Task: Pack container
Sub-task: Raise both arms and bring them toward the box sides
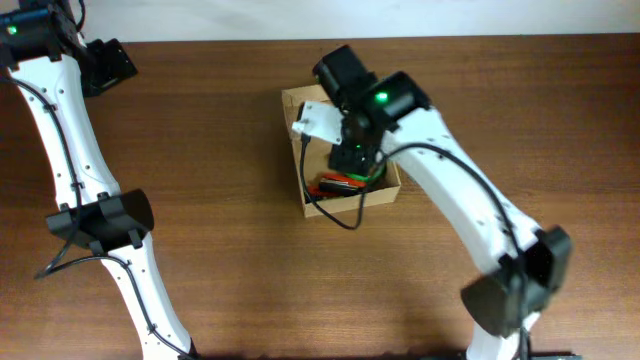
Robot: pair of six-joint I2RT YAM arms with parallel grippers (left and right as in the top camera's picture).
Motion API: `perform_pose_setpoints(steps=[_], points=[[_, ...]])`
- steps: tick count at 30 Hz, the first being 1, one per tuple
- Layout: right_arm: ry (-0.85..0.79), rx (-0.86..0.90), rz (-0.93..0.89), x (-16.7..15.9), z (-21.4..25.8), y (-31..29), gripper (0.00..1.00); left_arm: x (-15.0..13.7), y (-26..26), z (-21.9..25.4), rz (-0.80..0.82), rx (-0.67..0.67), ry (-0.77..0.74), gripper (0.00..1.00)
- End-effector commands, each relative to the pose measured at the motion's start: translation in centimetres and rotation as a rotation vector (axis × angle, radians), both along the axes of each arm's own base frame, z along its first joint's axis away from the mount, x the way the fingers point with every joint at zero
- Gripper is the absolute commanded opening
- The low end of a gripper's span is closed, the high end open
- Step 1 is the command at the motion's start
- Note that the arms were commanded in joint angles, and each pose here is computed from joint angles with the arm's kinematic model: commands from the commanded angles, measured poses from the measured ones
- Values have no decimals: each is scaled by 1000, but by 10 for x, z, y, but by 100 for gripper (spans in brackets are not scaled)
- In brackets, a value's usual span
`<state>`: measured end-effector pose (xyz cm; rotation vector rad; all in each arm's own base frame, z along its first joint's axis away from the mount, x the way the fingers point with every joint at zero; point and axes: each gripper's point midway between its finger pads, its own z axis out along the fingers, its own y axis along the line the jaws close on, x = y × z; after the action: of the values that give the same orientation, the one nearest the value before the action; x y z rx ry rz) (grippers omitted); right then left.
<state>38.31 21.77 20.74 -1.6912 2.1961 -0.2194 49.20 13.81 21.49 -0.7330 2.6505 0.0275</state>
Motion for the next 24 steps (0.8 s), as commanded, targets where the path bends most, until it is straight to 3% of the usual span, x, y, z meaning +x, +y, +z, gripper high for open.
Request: perform_pose_setpoints(steps=[1,4,6,12,17,19,24], points=[[-122,89,-125,10,43,-12,69,9,-37,2,-223,-86,-32,96],[-220,263,-391,29,79,-35,59,13,-60,2,-296,-79,-31,91],[-243,384,-597,37,97,-62,73,16,-82,2,-350,-63,-25,89],[-160,572,-950,44,101,-137,69,18,-159,0,-491,34,3,89],[-80,646,-1186,51,82,-195,46,15,-200,1,-531,103,13,89],[-48,644,-1259,54,68,-212,30,14,-206,1,-542,118,14,89],[70,580,-1347,57,16,-229,15,14,-202,4,-534,132,10,89]])
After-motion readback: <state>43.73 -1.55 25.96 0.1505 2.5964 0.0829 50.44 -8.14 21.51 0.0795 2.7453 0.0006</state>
